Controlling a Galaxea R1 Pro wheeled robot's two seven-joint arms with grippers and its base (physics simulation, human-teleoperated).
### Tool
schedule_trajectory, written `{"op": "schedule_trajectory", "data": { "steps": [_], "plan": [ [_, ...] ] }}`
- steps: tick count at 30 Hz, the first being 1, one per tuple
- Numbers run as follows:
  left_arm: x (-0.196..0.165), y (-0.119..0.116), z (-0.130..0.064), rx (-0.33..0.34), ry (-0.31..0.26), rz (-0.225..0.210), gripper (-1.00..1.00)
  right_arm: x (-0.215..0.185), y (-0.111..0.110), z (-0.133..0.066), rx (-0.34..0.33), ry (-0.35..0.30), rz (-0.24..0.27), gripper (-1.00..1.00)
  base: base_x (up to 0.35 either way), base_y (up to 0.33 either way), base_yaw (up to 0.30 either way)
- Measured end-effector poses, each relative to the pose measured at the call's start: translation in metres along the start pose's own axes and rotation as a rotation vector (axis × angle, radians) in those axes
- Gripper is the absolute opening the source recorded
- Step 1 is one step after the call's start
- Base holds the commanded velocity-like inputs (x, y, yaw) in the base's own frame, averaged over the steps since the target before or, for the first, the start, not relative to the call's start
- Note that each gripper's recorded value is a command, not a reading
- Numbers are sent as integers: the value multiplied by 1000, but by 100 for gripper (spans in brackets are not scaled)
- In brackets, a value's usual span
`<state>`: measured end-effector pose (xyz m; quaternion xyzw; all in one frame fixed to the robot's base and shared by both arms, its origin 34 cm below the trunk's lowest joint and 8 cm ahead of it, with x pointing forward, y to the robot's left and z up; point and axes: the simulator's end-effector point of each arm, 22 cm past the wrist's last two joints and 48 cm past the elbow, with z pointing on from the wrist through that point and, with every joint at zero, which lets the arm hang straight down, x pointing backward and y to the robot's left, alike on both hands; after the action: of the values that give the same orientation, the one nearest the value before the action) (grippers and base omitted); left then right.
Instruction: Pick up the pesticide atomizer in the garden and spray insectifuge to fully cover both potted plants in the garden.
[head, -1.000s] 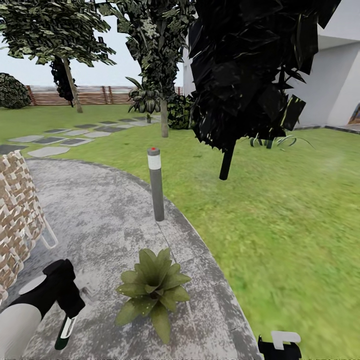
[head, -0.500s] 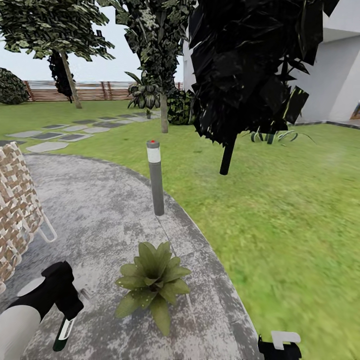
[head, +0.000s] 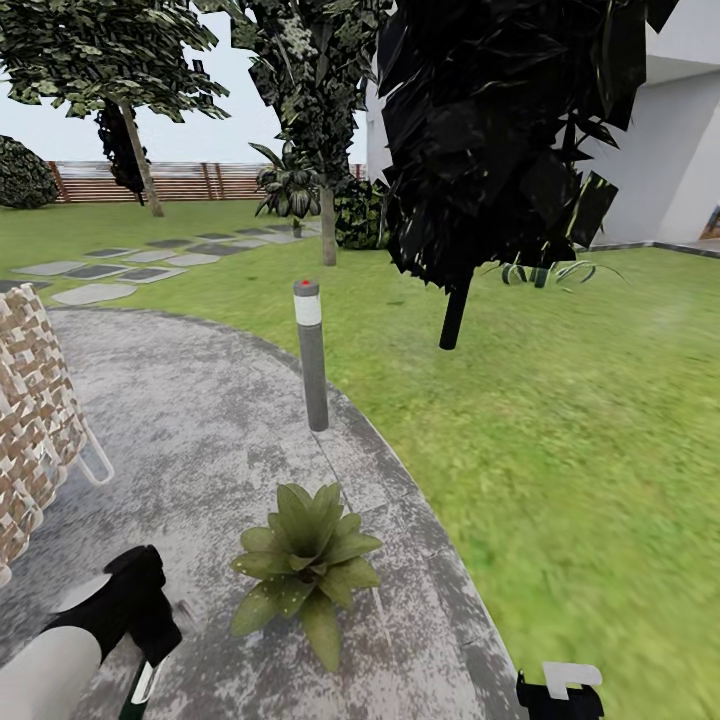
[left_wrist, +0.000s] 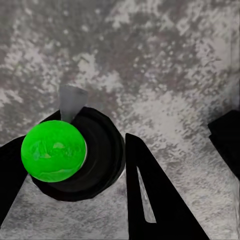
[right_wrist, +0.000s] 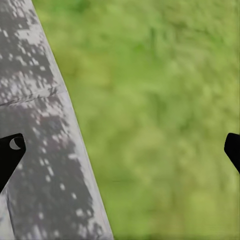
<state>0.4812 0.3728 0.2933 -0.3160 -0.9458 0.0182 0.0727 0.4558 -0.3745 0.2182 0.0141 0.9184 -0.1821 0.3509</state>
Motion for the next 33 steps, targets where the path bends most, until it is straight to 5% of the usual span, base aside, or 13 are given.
{"op": "schedule_trajectory", "data": {
  "steps": [6, 12, 21, 25, 33],
  "plan": [
    [-14, -14, 2, 14, -15, 21, -100, 0, -1, 0, 1, -1, 0, 100, 0, 0, 0],
    [9, -15, 14, 21, 18, 9, -100, -1, 0, 0, 1, -1, 0, 100, 0, 0, 0],
    [14, -9, 25, -42, 14, 27, -100, -1, 0, 0, 1, -1, 0, 100, 0, 0, 0],
    [3, -11, 16, -23, -2, 25, -100, 0, 0, 0, 1, -1, 0, 100, 0, 0, 0],
    [-57, 15, -47, -14, -101, 36, -100, -1, -1, 0, 2, -2, 2, 100, 0, 0, 0]
  ]
}}
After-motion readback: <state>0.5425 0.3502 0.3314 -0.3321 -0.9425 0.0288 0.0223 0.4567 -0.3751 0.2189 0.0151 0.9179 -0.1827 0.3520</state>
